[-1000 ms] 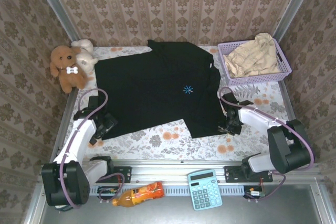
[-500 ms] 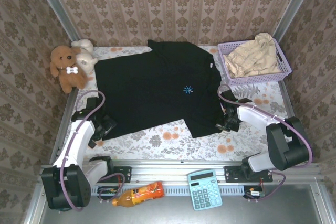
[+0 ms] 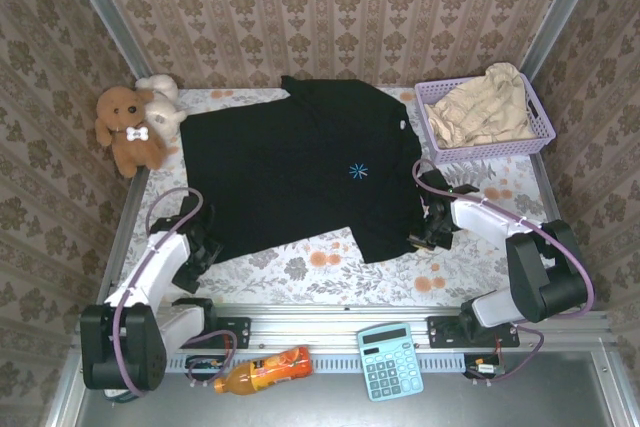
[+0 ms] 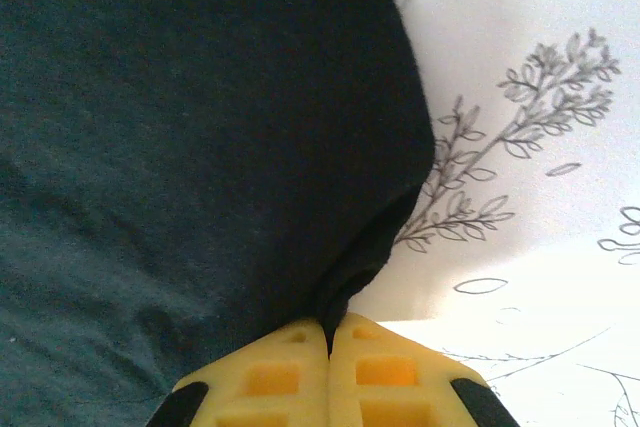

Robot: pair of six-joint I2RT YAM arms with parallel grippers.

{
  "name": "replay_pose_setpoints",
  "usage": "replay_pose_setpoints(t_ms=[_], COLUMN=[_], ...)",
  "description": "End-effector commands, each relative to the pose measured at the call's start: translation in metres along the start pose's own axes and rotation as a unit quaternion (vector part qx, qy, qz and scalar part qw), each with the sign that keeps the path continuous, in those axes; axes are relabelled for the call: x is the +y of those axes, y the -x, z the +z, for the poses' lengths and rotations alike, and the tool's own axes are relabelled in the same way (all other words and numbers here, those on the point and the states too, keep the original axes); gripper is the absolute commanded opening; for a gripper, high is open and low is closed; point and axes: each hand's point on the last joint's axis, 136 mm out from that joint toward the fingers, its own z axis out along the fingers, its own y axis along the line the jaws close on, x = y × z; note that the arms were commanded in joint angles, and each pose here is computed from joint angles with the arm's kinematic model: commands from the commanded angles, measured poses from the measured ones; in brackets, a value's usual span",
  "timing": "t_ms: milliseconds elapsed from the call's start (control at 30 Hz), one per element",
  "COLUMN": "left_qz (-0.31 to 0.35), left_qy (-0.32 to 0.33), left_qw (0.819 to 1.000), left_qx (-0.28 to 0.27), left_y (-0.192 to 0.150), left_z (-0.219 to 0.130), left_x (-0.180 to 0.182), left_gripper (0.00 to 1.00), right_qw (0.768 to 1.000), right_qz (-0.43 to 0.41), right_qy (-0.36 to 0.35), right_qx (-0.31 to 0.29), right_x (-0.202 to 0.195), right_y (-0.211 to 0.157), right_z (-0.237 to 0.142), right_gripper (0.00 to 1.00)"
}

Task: Fold and stack the mixed laundry pile

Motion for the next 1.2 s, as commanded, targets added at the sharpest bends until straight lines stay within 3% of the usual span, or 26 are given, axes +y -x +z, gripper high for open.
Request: replay_pose_setpoints(t_ms=[0, 233, 400, 533, 1000, 1167], left_qz=[-0.019, -0.008, 0.016, 0.022, 0.034, 0.021], left_qy=[0.005, -0.004, -0.002, -0.003, -0.016, -0.071], left_qw=[0.999, 1.000, 0.999, 0.999, 0.999, 0.995], left_qx=[-0.031, -0.023, -0.039, -0.031, -0.036, -0.071], left_y=[0.013, 0.014, 0.017, 0.014, -0.008, 0.008], left_z=[0.003, 0.028, 0.030, 0.030, -0.018, -0.039], left_x=[-0.007, -0.032, -0.038, -0.033, 0.036, 0.021], left_gripper=[0.79, 0.63, 0.31, 0.00, 0.00, 0.00], right_qw=[1.000, 1.000, 0.999, 0.999, 1.000, 0.997], right_qz=[-0.014, -0.023, -0.025, -0.031, 0.023, 0.006], right_qy=[0.012, 0.009, 0.011, 0.004, 0.011, 0.059], right_qx=[0.016, 0.017, 0.022, 0.018, 0.005, -0.041], right_x=[0.009, 0.004, 0.002, -0.002, -0.026, 0.002], right_y=[0.000, 0.000, -0.006, -0.007, -0.053, -0.025], right_z=[-0.002, -0.002, -0.001, -0.006, -0.041, -0.071], right_gripper=[0.00, 0.00, 0.00, 0.00, 0.00, 0.00])
